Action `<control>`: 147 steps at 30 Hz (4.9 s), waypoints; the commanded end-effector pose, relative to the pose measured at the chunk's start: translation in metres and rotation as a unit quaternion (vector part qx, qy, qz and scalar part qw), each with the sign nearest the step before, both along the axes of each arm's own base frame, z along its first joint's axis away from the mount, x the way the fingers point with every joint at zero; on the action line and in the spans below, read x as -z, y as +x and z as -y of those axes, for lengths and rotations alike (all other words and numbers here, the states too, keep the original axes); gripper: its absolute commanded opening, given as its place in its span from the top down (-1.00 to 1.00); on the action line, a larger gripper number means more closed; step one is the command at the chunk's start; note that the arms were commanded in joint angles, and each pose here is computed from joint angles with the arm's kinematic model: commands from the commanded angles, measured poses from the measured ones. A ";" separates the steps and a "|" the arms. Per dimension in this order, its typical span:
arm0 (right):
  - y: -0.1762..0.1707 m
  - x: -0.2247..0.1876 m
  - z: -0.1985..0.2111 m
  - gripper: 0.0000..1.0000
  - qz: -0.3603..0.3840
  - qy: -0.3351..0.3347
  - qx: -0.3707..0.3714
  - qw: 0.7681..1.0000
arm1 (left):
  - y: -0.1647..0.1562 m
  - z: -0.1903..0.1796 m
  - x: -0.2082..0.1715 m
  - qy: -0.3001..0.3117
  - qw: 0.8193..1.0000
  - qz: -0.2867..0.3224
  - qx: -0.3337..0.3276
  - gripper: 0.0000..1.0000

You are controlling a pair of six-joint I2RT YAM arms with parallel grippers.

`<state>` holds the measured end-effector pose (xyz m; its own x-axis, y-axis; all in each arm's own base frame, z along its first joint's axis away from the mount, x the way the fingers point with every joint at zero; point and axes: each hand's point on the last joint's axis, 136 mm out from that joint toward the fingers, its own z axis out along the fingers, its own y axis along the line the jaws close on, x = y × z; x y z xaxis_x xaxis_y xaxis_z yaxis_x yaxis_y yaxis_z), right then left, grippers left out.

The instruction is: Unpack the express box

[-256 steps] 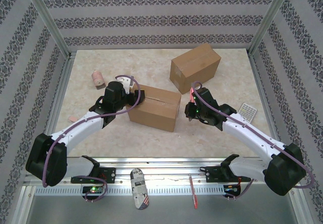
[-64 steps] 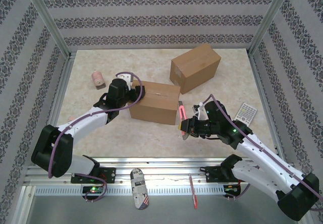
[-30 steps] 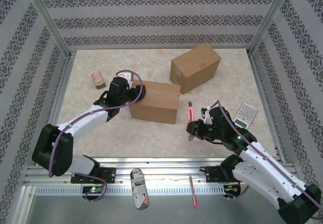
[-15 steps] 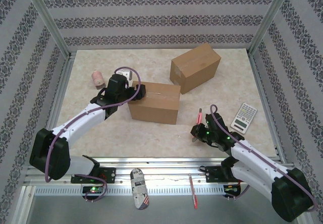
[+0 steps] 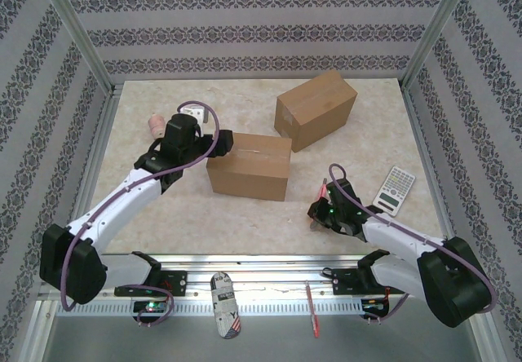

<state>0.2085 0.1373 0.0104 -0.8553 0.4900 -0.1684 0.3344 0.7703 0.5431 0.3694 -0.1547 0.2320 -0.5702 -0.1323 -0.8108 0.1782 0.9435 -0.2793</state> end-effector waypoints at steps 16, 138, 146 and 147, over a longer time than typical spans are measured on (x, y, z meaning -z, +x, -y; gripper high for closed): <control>-0.010 0.044 0.027 0.61 -0.041 -0.049 0.066 0.996 | -0.018 -0.003 -0.019 0.003 1.000 -0.001 0.020 -0.97; 0.137 -0.146 -0.157 -0.77 0.139 0.052 -0.231 0.962 | -0.029 0.045 0.084 -0.255 0.943 -0.212 -0.021 -0.60; 0.136 -0.153 -0.153 -0.77 0.141 0.026 -0.244 0.959 | -0.041 0.036 0.128 -0.227 0.939 -0.254 -0.047 -0.46; 0.136 -0.153 -0.151 -0.77 0.141 0.017 -0.246 0.959 | -0.043 0.035 0.133 -0.223 0.938 -0.260 -0.050 -0.46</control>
